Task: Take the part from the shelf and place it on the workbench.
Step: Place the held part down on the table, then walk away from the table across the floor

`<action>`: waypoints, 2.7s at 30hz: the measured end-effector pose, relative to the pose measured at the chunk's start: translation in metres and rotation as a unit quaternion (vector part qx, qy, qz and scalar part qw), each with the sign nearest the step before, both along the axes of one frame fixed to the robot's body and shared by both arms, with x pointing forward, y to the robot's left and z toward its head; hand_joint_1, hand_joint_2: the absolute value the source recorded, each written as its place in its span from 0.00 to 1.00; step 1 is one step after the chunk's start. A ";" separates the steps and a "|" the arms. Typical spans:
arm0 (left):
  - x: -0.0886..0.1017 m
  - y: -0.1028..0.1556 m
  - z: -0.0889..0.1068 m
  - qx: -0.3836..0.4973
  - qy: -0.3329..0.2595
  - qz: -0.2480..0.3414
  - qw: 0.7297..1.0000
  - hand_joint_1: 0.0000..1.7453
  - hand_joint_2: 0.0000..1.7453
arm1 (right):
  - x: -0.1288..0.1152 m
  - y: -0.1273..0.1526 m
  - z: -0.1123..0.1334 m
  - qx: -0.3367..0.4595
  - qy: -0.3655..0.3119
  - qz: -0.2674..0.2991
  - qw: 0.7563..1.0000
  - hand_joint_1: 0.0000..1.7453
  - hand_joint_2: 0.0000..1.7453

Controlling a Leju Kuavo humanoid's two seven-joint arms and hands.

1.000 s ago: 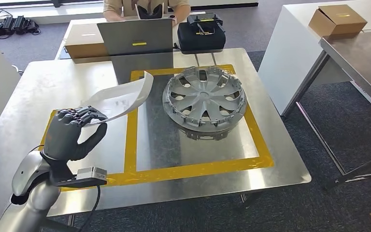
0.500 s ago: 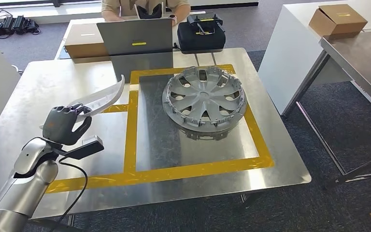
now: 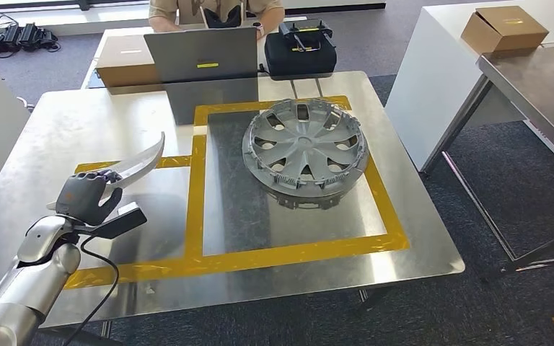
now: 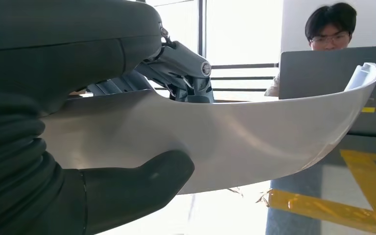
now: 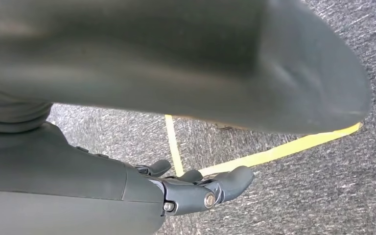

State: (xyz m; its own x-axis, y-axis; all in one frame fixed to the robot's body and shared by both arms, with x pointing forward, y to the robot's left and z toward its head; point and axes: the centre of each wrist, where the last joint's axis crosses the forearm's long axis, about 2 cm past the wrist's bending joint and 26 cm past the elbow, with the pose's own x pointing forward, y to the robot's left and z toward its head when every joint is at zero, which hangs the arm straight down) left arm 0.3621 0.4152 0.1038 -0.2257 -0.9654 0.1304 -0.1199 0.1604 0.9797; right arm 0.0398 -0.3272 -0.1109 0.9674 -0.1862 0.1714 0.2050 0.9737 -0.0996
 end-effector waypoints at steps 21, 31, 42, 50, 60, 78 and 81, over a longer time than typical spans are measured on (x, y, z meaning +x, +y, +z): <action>-0.009 0.011 -0.015 -0.025 0.056 -0.013 0.998 0.00 0.25 | 0.000 0.000 0.000 0.005 0.000 0.001 1.000 0.00 0.00; -0.011 0.014 -0.015 -0.225 0.043 -0.059 0.972 0.00 0.00 | -0.003 0.000 0.000 0.005 -0.002 -0.002 1.000 0.00 0.00; -0.022 -0.020 0.018 -0.656 -0.018 -0.210 0.725 0.00 0.00 | -0.005 0.000 -0.001 0.000 0.001 -0.009 1.000 0.00 0.00; -0.045 -0.042 0.041 -0.689 -0.050 -0.284 0.665 0.00 0.00 | -0.006 0.000 -0.001 0.003 -0.001 -0.009 1.000 0.00 0.00; -0.061 -0.048 0.049 -0.685 -0.070 -0.301 0.660 0.00 0.00 | -0.005 -0.001 0.000 0.002 -0.005 -0.002 1.000 0.00 0.00; -0.065 -0.048 0.042 -0.671 -0.060 -0.284 0.683 0.00 0.00 | -0.002 -0.004 0.000 -0.001 -0.001 -0.002 1.000 0.00 0.00; -0.065 -0.047 0.042 -0.668 -0.059 -0.283 0.686 0.00 0.00 | -0.002 -0.004 0.000 -0.001 -0.001 -0.002 1.000 0.00 0.00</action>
State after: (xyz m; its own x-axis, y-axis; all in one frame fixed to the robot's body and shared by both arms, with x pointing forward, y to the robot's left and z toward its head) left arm 0.2972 0.3687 0.1458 -0.6003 0.2449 0.7614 0.2665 0.9588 -0.0983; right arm 0.0376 -0.3311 -0.1108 0.9665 -0.1890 0.1740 0.2085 0.9727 -0.1019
